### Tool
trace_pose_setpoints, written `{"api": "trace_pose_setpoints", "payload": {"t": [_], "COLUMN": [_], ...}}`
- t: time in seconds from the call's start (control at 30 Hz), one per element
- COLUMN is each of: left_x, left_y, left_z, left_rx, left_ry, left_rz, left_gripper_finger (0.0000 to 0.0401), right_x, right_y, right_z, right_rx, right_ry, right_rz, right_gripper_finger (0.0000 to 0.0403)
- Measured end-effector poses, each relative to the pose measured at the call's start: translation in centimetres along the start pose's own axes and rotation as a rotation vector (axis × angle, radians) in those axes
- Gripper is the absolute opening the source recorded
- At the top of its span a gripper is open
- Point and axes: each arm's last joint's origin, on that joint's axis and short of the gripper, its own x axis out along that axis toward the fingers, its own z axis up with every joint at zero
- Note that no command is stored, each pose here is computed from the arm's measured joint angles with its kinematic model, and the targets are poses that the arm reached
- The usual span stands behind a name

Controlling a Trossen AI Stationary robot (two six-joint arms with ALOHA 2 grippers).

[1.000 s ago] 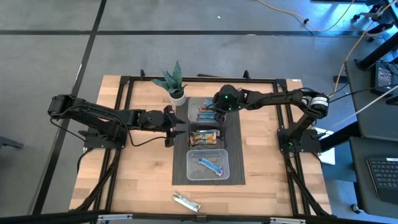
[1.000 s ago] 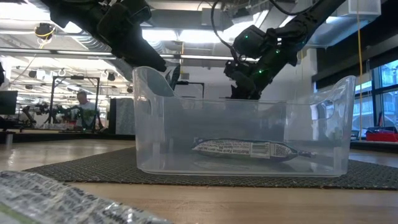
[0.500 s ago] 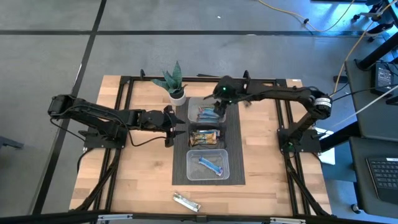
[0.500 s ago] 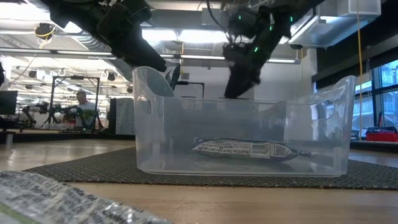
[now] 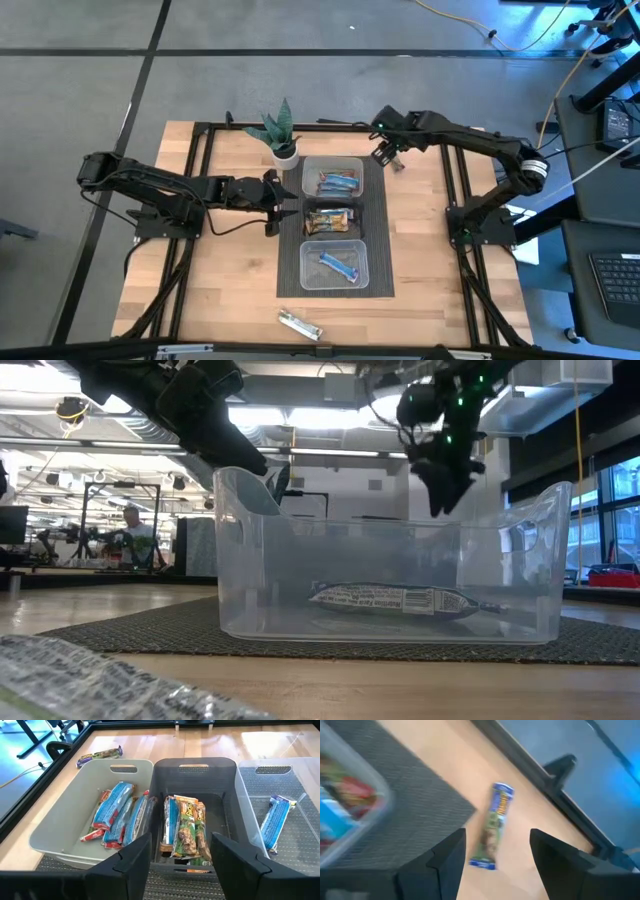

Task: Pick and place Granola Bars by type
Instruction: Put the blue granola bar into the transparent bin

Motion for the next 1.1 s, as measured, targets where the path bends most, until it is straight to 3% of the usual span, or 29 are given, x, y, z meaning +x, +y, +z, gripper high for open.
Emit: {"api": "trace_pose_setpoints", "payload": {"t": [0.1, 0.27, 0.57, 1.1], "left_x": [0.0, 0.0, 0.0, 0.0], "left_y": [0.0, 0.0, 0.0, 0.0], "left_z": [0.0, 0.0, 0.0, 0.0], "left_rx": [0.0, 0.0, -0.001, -0.003], "left_ry": [0.0, 0.0, 0.0, 0.0], "left_rz": [0.0, -0.004, -0.004, -0.004], "left_gripper_finger": [0.0191, 0.0193, 0.0193, 0.0191], "right_x": [2.1, 5.0, 8.4, 11.4], "right_y": [-0.7, -1.9, -4.0, -3.2], "right_z": [-0.6, -1.8, -2.6, -6.8], "right_rx": [-0.002, 0.05, 0.203, 0.095], "right_ry": [0.024, 0.029, -0.105, -0.043], "right_rz": [-0.024, 0.063, 0.038, 0.073], "right_gripper_finger": [0.0223, 0.0223, 0.0223, 0.0222]}}
